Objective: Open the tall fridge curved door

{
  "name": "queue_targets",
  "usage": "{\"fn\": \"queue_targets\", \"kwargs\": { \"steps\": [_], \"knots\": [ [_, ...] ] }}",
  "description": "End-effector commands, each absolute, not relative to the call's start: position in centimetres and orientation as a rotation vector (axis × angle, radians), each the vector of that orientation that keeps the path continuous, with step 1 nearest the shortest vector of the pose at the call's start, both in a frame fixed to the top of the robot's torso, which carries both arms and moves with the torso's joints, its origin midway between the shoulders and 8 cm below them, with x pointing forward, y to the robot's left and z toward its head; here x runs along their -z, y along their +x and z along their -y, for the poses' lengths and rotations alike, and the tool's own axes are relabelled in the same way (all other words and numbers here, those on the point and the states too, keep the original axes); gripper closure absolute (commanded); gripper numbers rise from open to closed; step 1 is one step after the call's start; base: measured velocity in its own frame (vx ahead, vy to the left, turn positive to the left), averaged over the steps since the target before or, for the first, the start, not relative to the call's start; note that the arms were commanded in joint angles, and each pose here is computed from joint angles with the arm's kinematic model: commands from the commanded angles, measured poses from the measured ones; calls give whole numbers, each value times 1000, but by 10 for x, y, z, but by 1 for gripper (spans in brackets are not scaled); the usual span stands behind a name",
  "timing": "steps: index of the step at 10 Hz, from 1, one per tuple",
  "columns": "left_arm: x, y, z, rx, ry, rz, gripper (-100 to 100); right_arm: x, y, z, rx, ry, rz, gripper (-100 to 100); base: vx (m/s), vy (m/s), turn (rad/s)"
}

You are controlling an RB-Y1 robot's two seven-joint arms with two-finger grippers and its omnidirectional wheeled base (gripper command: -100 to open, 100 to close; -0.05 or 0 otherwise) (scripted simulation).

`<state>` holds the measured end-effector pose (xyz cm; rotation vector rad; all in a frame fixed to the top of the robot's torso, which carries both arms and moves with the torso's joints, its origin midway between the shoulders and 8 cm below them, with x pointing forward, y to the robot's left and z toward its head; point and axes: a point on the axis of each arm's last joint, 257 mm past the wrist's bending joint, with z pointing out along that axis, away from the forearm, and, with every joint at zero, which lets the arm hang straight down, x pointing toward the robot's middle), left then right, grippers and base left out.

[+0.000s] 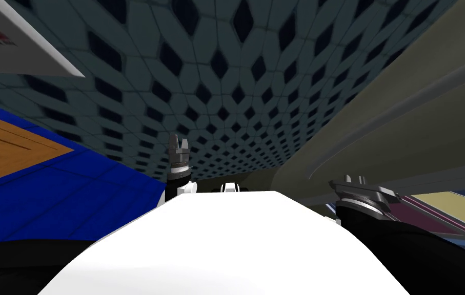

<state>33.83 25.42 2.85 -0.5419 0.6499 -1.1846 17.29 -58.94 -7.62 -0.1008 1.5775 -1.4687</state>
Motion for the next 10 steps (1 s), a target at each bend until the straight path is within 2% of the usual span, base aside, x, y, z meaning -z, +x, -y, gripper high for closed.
{"fn": "queue_targets", "kwargs": {
  "steps": [1,3,4,10],
  "knots": [
    [-29,338,-254,1185,-542,-650,0,69,172,596,1496,-82,-1561,100,248,190,-110],
    [-29,338,-254,1185,-542,-650,0,68,169,602,1511,-66,-1563,100,216,170,-70],
    [-29,338,-254,1185,-542,-650,0,62,160,600,1510,-58,-1579,-100,91,94,25],
    [-29,338,-254,1185,-541,-650,0,31,142,594,1533,-31,-1589,-100,-21,-39,59]
  ]
}}
